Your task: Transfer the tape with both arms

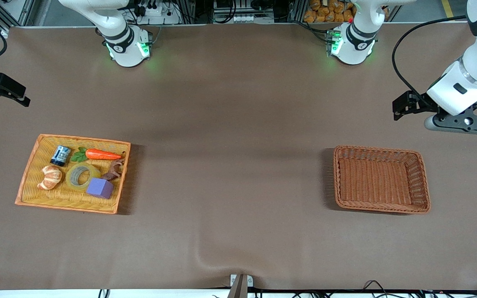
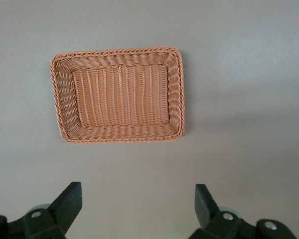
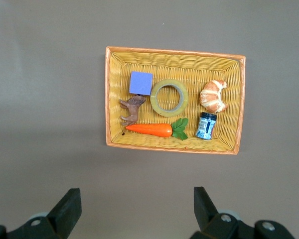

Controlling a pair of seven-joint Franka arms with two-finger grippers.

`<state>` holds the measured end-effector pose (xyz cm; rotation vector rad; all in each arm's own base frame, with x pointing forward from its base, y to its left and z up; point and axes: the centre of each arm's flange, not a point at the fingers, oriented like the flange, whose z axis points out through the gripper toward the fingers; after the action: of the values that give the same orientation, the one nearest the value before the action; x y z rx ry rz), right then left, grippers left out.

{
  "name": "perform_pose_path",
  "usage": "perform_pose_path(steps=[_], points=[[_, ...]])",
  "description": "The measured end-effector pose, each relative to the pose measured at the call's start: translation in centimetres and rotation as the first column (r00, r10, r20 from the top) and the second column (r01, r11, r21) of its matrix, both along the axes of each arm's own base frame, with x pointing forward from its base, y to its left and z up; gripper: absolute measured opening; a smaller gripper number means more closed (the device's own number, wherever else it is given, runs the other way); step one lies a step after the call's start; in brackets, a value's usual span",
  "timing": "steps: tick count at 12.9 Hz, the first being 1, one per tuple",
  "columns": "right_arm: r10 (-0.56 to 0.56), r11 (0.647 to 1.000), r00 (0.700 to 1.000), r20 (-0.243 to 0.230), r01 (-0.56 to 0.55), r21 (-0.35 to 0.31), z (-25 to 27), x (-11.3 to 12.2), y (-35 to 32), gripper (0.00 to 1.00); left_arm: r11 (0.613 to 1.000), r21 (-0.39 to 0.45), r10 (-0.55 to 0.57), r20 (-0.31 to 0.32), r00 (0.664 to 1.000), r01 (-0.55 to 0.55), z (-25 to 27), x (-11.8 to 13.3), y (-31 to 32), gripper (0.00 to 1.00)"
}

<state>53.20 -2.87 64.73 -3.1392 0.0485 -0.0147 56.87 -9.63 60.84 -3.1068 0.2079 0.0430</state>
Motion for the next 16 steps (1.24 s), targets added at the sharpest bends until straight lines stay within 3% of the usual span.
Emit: perform_pose_path(steps=[5,16], points=[[0.0,1.0,1.0,-0.005,0.0,0.0,0.0,-0.1,0.0,1.0,0.998,0.011,0.066,-0.025,0.998,-0.066,-0.1,0.0,2.0,1.0],[0.001,1.0,1.0,-0.017,-0.001,-0.002,-0.6,0.1,-0.1,1.0,0.99,0.014,0.14,0.003,0.99,-0.14,2.1,-1.1,3.6,1.0]])
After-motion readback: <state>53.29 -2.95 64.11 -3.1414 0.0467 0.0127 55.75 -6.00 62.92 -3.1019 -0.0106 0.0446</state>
